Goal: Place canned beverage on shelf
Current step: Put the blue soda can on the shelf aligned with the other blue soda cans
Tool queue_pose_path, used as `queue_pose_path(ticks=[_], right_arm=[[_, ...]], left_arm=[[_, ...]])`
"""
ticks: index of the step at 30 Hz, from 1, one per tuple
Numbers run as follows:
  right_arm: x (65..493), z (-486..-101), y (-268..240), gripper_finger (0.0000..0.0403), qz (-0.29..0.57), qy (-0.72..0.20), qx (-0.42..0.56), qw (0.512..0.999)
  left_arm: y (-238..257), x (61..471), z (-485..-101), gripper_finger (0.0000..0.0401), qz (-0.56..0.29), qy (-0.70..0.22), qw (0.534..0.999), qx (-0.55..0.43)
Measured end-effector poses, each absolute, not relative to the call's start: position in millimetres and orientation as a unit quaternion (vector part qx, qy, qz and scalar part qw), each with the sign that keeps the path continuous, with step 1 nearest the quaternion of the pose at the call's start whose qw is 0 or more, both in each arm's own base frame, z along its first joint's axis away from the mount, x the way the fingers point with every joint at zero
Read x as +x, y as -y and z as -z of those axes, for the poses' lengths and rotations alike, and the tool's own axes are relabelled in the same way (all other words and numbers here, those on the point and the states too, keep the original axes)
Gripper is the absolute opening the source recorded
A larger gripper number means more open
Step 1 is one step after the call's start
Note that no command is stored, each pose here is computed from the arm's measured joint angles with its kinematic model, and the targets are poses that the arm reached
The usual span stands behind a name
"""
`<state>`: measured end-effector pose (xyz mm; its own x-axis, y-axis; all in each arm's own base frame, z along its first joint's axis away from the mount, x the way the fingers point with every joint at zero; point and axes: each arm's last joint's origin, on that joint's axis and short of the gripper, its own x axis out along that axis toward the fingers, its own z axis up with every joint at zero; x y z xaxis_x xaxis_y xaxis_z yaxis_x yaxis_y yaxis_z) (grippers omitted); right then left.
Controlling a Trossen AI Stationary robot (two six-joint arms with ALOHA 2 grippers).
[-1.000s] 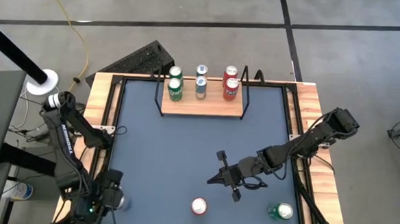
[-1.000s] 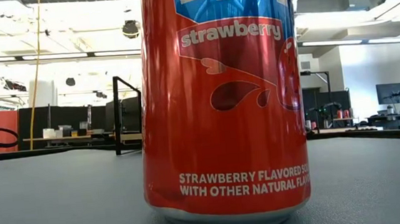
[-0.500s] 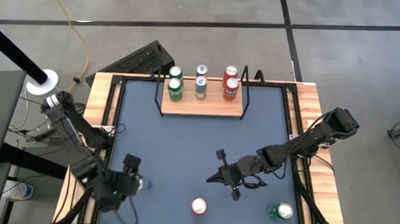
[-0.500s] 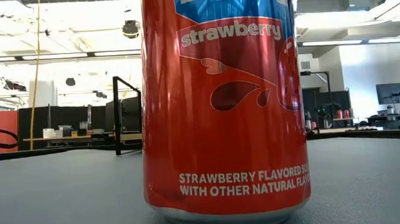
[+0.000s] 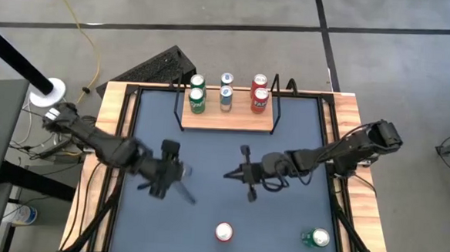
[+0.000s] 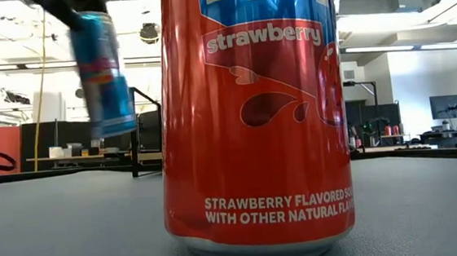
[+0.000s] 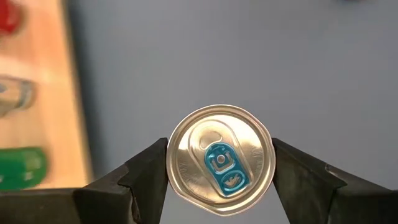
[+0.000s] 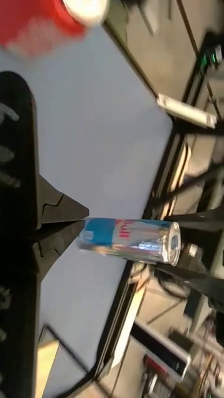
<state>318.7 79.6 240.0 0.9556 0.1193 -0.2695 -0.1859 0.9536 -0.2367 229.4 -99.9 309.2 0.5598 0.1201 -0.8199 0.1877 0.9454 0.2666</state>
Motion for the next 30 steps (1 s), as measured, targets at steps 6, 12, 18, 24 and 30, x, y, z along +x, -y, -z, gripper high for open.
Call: queue_pose_path(ticks=[6,12,18,24,30], right_arm=[[324,-241,-56,0.0,-0.04,-0.125,-0.122,0.984],[326,-239,-43,0.0,-0.021,-0.137,-0.119,0.983],[323,-233,-40,0.0,-0.02,-0.172,-0.135,0.976],[324,-235,-14,0.0,0.021,-0.178,-0.119,0.976],[326,-232,18,0.0029,0.045,-0.178,-0.082,0.98]], left_arm=[[48,241,-322,0.0235,-0.02,-0.448,0.885,0.126],[0,254,-326,0.0235,-0.037,-0.422,0.901,0.092],[-46,270,-327,0.0235,-0.023,-0.39,0.918,0.065],[-77,283,-334,0.0235,-0.067,-0.388,0.919,0.037],[-89,294,-324,0.0235,-0.074,-0.41,0.909,0.022]])
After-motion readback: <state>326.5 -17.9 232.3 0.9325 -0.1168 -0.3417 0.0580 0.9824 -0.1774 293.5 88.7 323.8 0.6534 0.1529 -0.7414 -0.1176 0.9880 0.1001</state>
